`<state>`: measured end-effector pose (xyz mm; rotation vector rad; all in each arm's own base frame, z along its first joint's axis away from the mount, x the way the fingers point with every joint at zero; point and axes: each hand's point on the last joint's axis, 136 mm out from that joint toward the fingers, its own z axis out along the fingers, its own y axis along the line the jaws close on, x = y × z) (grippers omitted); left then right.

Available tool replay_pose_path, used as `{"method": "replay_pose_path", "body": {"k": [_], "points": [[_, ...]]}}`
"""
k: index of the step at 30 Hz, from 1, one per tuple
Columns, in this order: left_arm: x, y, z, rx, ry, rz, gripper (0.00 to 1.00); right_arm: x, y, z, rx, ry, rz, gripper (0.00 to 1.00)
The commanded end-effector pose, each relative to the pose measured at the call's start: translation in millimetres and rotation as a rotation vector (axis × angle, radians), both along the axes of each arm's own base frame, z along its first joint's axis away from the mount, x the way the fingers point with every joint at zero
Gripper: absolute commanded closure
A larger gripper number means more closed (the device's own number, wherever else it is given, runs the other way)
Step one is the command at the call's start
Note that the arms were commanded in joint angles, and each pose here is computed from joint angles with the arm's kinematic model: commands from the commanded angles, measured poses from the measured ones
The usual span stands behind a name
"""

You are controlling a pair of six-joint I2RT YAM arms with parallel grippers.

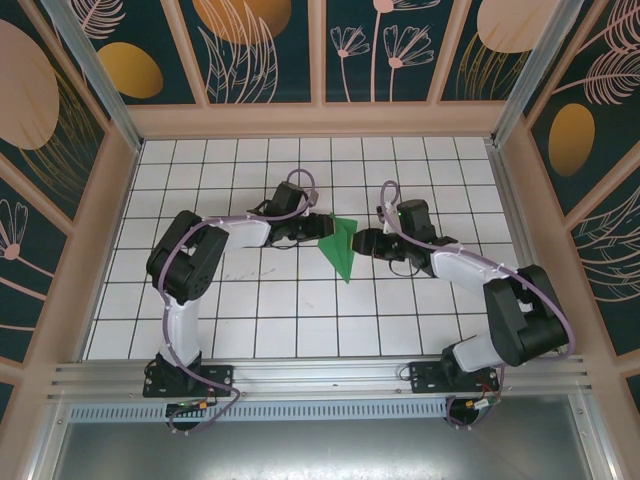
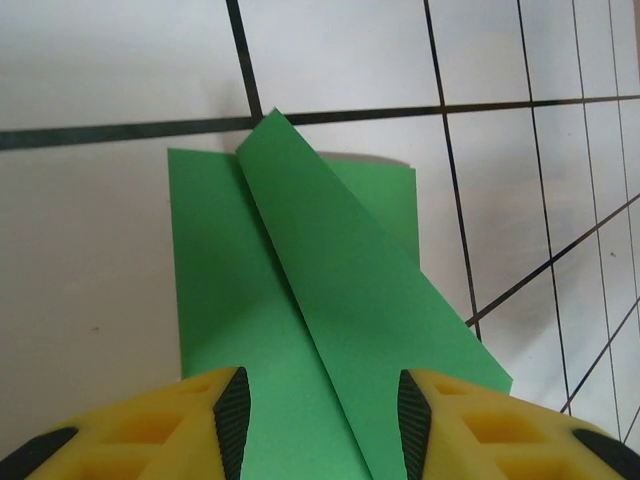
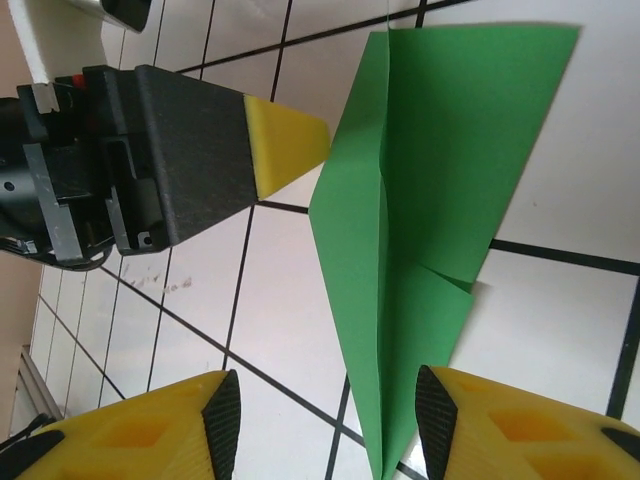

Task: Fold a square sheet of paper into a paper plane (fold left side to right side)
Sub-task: Turn over the paper at the center of the table.

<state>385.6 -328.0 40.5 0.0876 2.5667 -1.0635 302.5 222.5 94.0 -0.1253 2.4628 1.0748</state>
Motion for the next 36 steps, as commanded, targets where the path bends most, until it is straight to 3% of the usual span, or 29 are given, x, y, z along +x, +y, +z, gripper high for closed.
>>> {"method": "replay_pose_path", "body": {"k": [1, 6, 9, 15, 17, 21, 27, 36], "points": [[5.7, -13.2, 9.6, -0.049, -0.023, -0.013, 0.53, 2.4, 10.6, -8.4, 0.031, 0.024, 0.032, 0.47], [5.5, -9.6, 9.7, -0.033, -0.029, 0.000, 0.51, 19.6, 30.7, -18.4, 0.029, 0.044, 0.071, 0.49], [6.1, -7.5, 12.4, -0.030, -0.038, 0.008, 0.50, 26.5, 35.5, -27.4, 0.017, 0.061, 0.075, 0.56], [9.1, 1.0, 29.5, -0.019, -0.085, 0.045, 0.47, 30.2, 30.8, -32.6, 0.004, 0.054, 0.063, 0.93], [10.3, 5.7, 40.6, -0.023, -0.113, 0.064, 0.46, 30.1, 28.8, -24.3, 0.016, 0.026, 0.065, 1.00], [12.1, 19.7, 74.7, -0.070, -0.184, 0.116, 0.42, 28.9, 22.1, -2.5, 0.058, -0.042, 0.078, 1.00], [1.0, 37.6, 141.8, -0.218, -0.311, 0.151, 0.35, 16.7, 7.7, 53.9, 0.236, -0.179, 0.134, 1.00], [-24.8, 13.0, 212.0, -0.531, -0.377, -0.002, 0.31, -14.8, 6.1, 138.2, 0.435, -0.320, 0.281, 1.00]]}}
